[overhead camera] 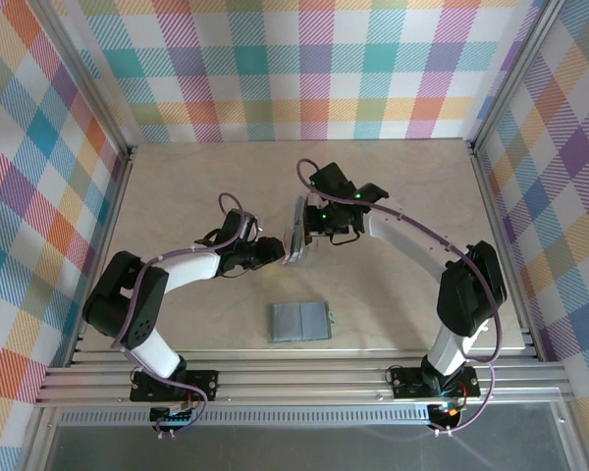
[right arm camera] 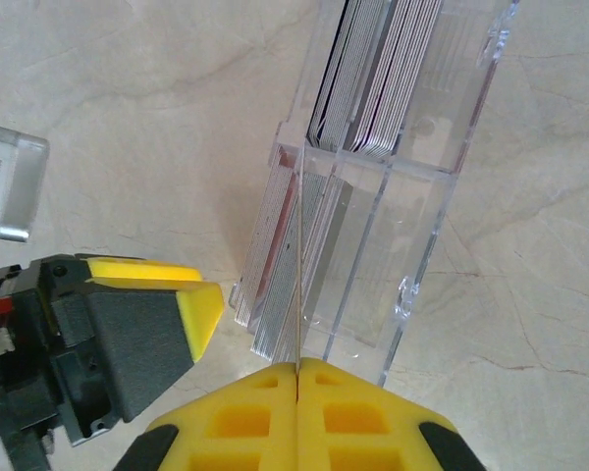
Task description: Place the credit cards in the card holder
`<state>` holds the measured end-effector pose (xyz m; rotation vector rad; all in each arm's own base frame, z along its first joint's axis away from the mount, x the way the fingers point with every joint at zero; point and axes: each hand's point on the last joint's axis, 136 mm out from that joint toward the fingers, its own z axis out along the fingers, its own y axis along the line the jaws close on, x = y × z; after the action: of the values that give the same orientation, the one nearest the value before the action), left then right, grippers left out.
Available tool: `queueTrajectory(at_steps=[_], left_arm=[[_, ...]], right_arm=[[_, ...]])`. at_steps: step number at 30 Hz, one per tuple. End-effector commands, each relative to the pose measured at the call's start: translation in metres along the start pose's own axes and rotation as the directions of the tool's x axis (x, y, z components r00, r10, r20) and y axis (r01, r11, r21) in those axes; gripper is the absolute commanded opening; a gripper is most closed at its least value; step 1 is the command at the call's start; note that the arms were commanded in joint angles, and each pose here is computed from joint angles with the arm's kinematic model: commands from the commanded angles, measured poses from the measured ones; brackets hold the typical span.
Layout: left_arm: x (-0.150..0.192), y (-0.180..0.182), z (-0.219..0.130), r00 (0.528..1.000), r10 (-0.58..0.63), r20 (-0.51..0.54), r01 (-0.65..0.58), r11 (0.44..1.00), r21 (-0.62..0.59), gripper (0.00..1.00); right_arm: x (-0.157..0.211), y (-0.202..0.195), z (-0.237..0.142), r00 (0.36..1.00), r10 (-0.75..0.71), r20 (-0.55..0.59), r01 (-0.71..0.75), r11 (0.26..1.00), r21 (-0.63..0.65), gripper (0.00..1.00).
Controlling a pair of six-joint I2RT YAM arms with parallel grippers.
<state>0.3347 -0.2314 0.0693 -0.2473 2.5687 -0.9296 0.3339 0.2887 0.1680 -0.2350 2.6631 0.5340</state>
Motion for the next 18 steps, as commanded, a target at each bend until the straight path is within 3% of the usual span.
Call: queueTrajectory(at_steps=[1, 11, 18], left_arm=[[-0.003, -0.002, -0.020, 0.999, 0.010, 0.030, -0.010, 1.000, -0.003, 0.42], [0.014, -0.011, -0.055, 0.996, 0.055, 0.064, -0.056, 0.998, 0.008, 0.49], [0.053, -0.011, -0.070, 0.978, 0.203, 0.056, -0.199, 0.977, -0.072, 0.57]], right_arm=[[0.004, -0.005, -0.013, 1.000, 0.013, 0.016, -0.013, 1.000, 0.009, 0.00], [0.014, 0.000, -0.034, 0.998, 0.032, 0.048, -0.029, 0.998, -0.061, 0.00], [0.045, 0.012, -0.047, 0.999, 0.054, 0.003, -0.053, 0.976, -0.211, 0.00]])
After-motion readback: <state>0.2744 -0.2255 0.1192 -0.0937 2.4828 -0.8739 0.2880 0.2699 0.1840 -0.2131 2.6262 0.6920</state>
